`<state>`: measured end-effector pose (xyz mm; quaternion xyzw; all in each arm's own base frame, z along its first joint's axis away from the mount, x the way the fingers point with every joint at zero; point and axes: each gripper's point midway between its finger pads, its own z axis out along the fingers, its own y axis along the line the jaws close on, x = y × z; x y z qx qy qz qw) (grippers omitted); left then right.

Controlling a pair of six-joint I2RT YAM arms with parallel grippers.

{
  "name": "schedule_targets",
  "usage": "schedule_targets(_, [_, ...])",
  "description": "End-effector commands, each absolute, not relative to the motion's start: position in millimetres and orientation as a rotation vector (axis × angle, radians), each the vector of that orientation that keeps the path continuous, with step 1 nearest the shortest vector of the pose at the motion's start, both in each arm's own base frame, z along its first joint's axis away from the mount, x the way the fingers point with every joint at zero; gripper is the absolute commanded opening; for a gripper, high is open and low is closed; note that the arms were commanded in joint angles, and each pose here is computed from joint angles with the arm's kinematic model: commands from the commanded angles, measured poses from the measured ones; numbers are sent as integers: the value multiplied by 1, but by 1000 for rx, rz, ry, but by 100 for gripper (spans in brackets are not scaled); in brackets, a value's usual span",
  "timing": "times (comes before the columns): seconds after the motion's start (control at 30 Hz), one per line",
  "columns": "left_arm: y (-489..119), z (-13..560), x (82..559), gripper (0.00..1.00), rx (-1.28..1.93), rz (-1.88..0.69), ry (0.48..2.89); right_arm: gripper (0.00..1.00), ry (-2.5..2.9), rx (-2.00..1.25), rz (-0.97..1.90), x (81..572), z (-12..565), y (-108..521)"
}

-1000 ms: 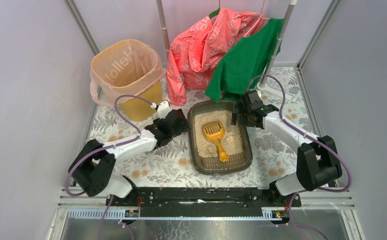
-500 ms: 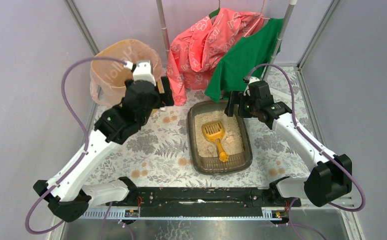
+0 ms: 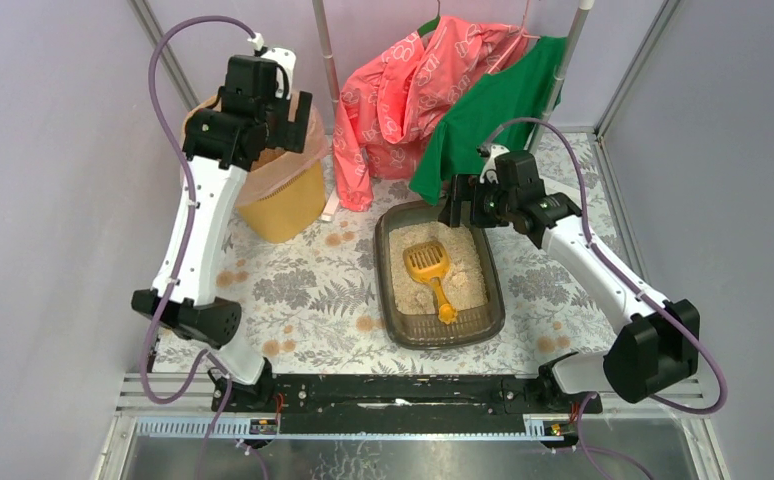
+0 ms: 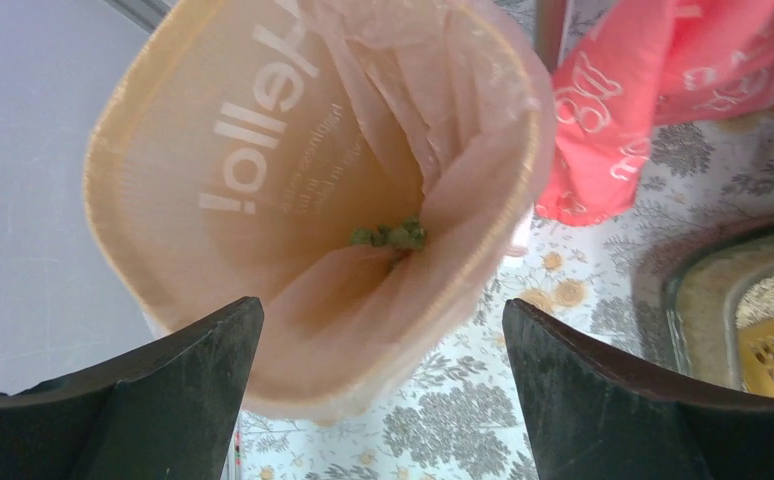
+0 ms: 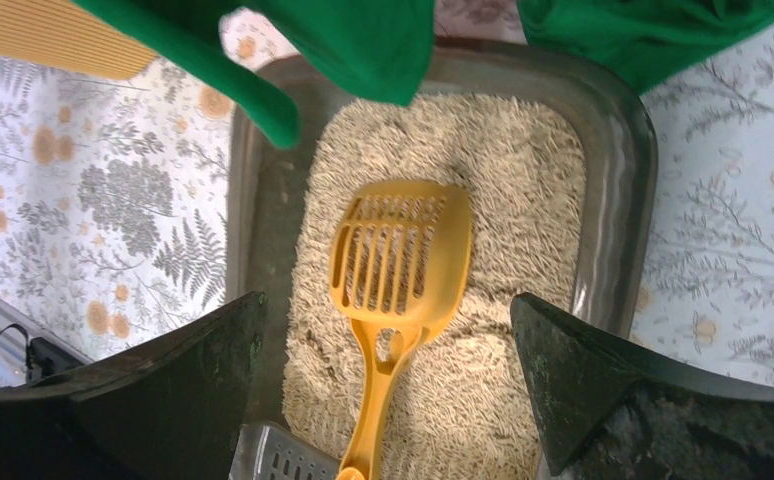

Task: Clean the litter box

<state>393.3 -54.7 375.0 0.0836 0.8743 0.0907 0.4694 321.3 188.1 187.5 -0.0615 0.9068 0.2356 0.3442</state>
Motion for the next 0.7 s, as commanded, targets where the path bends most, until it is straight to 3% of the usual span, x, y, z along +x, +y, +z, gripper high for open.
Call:
schedule_targets(0.0, [-39, 361, 412, 98, 302, 197, 2214, 100, 2282, -252, 699, 329, 223, 208])
schedule_targets(0.17, [-29, 325, 421, 97, 311, 176, 2299, 100, 2305, -263, 739, 329, 215, 218])
schedule_targets(0.5, [-37, 318, 408, 86, 343, 47, 2259, 100, 2389, -250, 729, 333, 180, 221])
schedule_targets(0.6, [-37, 313, 406, 74, 353, 49, 2275, 100, 2384, -250, 719, 333, 181, 219])
schedule_targets(0.67, [-37, 304, 406, 60, 352, 47, 2301, 100, 2382, -246, 719, 332, 181, 218])
